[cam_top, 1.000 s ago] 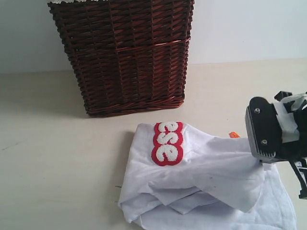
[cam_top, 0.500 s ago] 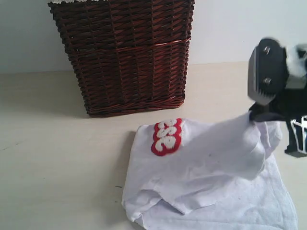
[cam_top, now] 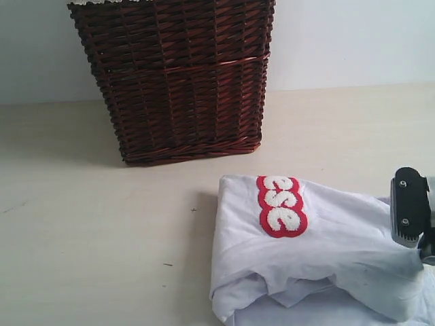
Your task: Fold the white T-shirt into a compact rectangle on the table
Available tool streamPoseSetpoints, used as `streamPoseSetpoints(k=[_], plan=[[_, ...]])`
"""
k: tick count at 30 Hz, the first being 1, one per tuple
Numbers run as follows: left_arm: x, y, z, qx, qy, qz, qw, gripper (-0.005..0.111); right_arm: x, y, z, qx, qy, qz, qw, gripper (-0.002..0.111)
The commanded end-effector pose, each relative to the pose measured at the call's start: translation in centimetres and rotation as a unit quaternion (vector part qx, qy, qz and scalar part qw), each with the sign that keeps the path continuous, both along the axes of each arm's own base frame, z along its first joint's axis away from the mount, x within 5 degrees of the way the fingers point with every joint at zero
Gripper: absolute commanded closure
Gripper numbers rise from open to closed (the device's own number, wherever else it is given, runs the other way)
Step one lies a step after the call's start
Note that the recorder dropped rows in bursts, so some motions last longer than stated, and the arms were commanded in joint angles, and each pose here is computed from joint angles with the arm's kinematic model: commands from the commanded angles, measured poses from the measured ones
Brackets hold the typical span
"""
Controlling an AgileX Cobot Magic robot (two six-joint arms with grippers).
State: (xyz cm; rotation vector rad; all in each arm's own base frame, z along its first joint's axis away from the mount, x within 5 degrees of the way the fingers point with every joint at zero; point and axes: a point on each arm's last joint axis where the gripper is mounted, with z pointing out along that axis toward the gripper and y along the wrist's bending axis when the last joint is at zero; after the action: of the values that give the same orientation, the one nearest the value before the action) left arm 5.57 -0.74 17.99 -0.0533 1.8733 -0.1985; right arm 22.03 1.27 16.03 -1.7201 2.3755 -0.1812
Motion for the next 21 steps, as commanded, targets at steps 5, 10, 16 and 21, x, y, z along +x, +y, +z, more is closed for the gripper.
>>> streamPoseSetpoints(k=[5,10,16,21], plan=[[0.0,0.0,0.1,-0.002,-0.004,-0.002,1.0,0.095,0.3,0.2,1.4,0.019,-0.043,-0.02,0.999,0.052],[0.0,0.0,0.1,-0.002,-0.004,-0.002,1.0,0.095,0.2,1.5,7.2,0.116,-0.159,-0.042,0.979,0.053],[0.0,0.0,0.1,-0.002,-0.004,-0.002,1.0,0.095,0.5,4.9,4.1,0.305,-0.019,-0.06,0.95,0.085],[0.0,0.0,0.1,-0.002,-0.004,-0.002,1.0,0.095,1.1,3.9,-0.1,0.239,0.059,-0.105,0.963,0.108]])
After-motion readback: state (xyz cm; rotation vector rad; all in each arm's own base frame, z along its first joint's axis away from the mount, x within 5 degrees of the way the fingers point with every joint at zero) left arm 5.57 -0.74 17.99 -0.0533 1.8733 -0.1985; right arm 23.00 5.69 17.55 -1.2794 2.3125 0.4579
